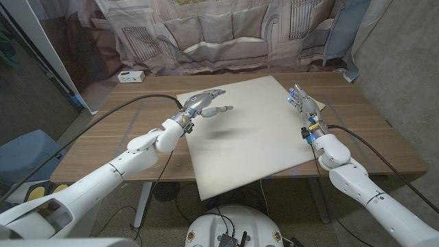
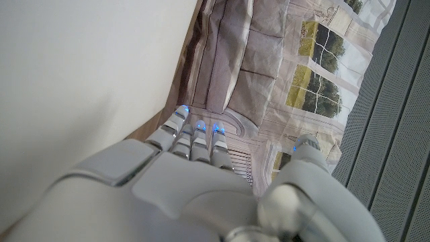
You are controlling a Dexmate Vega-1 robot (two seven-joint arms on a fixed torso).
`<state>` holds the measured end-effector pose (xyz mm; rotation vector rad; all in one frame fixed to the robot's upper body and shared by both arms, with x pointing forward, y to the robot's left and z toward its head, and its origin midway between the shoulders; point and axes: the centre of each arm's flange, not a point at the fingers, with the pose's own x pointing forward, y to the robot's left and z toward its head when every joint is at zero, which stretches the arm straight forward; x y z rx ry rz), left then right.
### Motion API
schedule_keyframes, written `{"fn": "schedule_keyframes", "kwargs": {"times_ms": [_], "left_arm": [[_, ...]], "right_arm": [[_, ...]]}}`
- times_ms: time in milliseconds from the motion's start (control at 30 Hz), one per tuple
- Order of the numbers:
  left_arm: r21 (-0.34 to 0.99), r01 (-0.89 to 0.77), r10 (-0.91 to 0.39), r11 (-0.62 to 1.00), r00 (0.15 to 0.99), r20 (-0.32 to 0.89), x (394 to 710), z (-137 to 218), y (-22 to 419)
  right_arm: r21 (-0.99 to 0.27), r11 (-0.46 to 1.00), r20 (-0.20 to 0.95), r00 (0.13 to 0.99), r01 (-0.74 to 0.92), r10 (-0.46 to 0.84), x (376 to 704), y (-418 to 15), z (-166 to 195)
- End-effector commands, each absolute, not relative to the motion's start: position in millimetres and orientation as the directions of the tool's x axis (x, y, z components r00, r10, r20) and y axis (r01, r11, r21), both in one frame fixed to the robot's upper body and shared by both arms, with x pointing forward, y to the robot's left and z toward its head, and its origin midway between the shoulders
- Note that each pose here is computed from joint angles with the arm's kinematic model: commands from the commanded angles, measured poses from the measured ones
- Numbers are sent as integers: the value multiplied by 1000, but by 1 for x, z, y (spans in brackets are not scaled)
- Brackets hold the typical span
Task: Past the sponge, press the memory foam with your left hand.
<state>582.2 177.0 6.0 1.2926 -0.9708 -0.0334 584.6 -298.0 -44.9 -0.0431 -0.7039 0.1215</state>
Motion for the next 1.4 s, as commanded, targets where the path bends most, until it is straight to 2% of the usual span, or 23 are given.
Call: {"fn": "schedule_keyframes", "kwargs": {"times_ms": [33, 800, 1400], "left_arm": [[832, -497, -534, 245, 647, 544, 589, 2, 167], [844, -483, -521, 232, 671, 527, 601, -11, 160], [883, -424, -518, 201, 719, 463, 613, -26, 156]], "right_arm": [[-83, 991, 638, 759, -101, 131, 587, -299, -43], [-95, 990, 626, 767, -106, 142, 594, -298, -46], [-98, 988, 628, 763, -118, 153, 602, -295, -40]]}}
